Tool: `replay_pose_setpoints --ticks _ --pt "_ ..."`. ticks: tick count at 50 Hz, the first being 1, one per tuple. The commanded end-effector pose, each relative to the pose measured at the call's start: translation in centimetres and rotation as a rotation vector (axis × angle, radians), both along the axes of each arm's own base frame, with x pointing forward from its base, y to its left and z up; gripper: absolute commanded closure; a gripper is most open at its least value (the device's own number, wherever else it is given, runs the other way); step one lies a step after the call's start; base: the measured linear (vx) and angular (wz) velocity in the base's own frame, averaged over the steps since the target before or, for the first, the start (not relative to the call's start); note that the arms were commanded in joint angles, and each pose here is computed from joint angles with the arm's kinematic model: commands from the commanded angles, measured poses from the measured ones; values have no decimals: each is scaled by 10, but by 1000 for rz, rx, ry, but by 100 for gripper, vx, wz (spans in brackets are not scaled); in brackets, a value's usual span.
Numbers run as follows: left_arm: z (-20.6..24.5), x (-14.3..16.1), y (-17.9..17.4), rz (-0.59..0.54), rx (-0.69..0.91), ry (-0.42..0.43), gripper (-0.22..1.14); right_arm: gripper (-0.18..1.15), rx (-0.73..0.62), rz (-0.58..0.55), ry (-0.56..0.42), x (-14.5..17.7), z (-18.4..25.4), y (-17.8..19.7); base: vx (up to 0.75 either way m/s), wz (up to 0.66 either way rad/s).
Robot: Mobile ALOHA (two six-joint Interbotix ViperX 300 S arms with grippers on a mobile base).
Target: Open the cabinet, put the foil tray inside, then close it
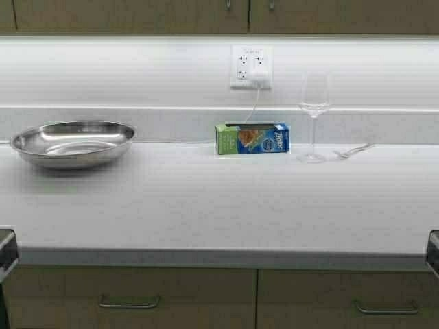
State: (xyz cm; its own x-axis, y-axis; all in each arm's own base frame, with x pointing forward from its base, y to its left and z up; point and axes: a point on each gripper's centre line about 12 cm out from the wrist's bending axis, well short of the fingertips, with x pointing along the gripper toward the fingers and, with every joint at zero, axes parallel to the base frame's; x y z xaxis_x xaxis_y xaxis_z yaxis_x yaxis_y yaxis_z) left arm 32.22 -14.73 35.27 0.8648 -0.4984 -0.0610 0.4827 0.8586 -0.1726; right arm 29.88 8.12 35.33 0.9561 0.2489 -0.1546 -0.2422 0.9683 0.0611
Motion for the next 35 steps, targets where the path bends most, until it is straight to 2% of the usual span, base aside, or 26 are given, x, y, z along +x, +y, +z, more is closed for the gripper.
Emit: replay_pose_setpoints --ticks 1,35 --pt "10 -1 -1 -7 -15 -26 88 90 7 4 -22 -2 8 0 0 0" --pt "11 -1 -1 -9 -18 -31 88 90 6 4 -26 -1 9 0 0 0"
